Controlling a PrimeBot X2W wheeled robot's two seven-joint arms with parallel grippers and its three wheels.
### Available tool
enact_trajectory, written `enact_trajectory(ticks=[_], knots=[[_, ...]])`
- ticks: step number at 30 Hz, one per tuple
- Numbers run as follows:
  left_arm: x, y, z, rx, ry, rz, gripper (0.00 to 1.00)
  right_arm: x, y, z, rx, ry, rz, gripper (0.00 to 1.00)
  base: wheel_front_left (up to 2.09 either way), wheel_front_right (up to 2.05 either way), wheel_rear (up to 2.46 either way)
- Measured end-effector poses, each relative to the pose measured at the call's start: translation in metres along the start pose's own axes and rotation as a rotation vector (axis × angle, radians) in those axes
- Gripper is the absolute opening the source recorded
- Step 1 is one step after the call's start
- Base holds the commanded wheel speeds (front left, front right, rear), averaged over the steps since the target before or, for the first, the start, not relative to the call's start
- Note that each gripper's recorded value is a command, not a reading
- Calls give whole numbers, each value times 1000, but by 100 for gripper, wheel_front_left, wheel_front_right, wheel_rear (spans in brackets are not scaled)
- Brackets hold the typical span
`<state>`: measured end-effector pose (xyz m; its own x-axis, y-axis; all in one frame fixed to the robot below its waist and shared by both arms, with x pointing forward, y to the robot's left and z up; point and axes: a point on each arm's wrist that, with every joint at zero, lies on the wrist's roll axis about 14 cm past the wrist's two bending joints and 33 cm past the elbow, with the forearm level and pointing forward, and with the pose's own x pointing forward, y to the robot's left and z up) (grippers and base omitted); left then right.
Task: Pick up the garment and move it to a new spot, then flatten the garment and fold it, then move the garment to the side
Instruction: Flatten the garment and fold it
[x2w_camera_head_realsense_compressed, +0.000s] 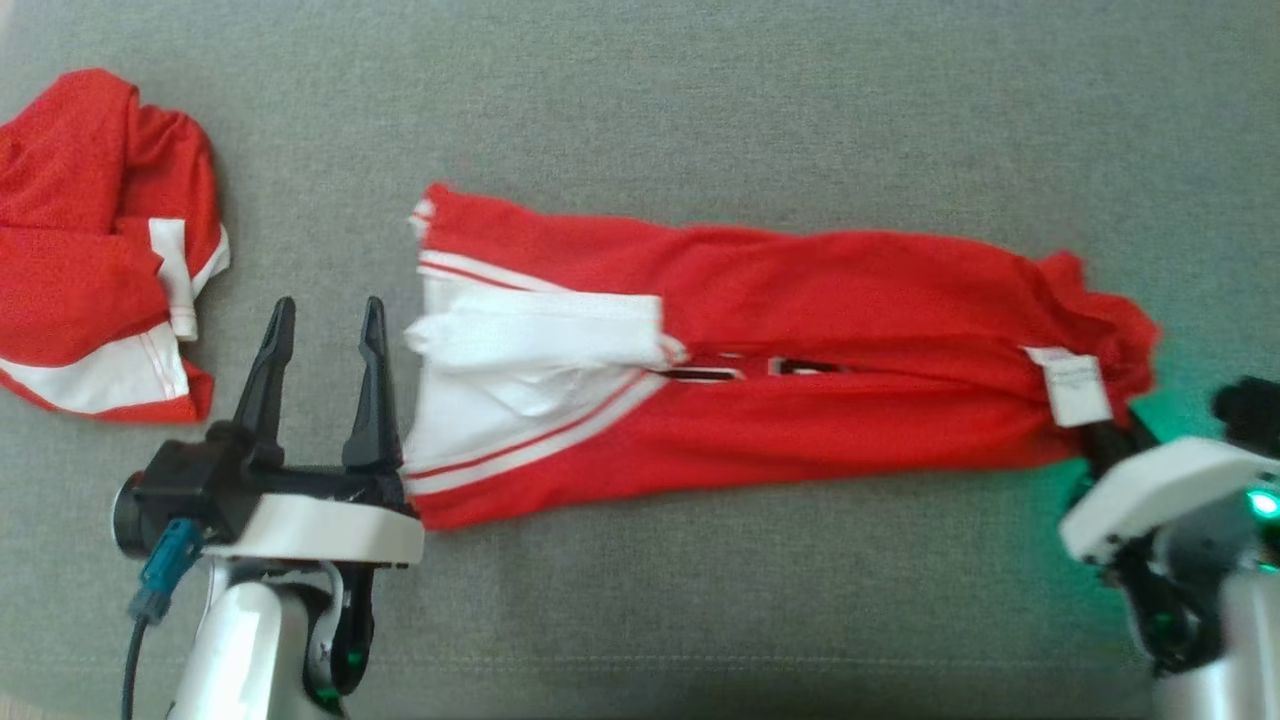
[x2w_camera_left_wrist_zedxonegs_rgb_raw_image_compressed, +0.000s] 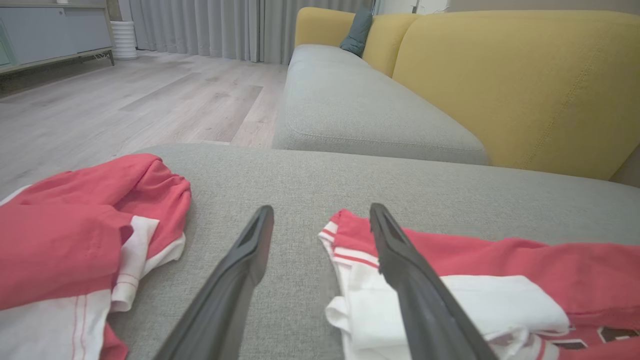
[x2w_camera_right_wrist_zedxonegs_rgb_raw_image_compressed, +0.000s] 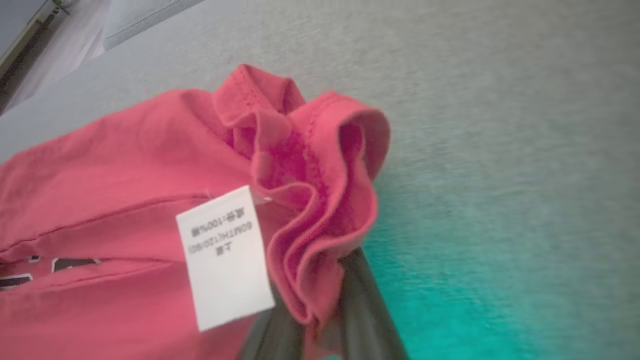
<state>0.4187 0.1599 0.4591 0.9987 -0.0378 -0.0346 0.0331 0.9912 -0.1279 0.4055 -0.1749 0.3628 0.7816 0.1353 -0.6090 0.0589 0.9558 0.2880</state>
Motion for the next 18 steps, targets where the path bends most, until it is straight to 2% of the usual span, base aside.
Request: enact_trajectory(ticks=[7, 10, 14, 18], knots=[[0, 2, 5, 3, -14, 9, 100, -20, -50, 19, 28, -67, -134, 0, 0, 0, 0], [-1, 1, 7, 0, -19, 2, 100, -26, -58, 29, 18, -84, -153, 0, 0, 0, 0], [-3, 0, 10, 2, -26, 3, 100, -30, -33, 46, -12, -116, -83, 0, 0, 0, 0], [-5, -3, 18, 7, -47, -5, 100, -38, 19, 63, -14, -139, 77, 0, 0, 0, 0]])
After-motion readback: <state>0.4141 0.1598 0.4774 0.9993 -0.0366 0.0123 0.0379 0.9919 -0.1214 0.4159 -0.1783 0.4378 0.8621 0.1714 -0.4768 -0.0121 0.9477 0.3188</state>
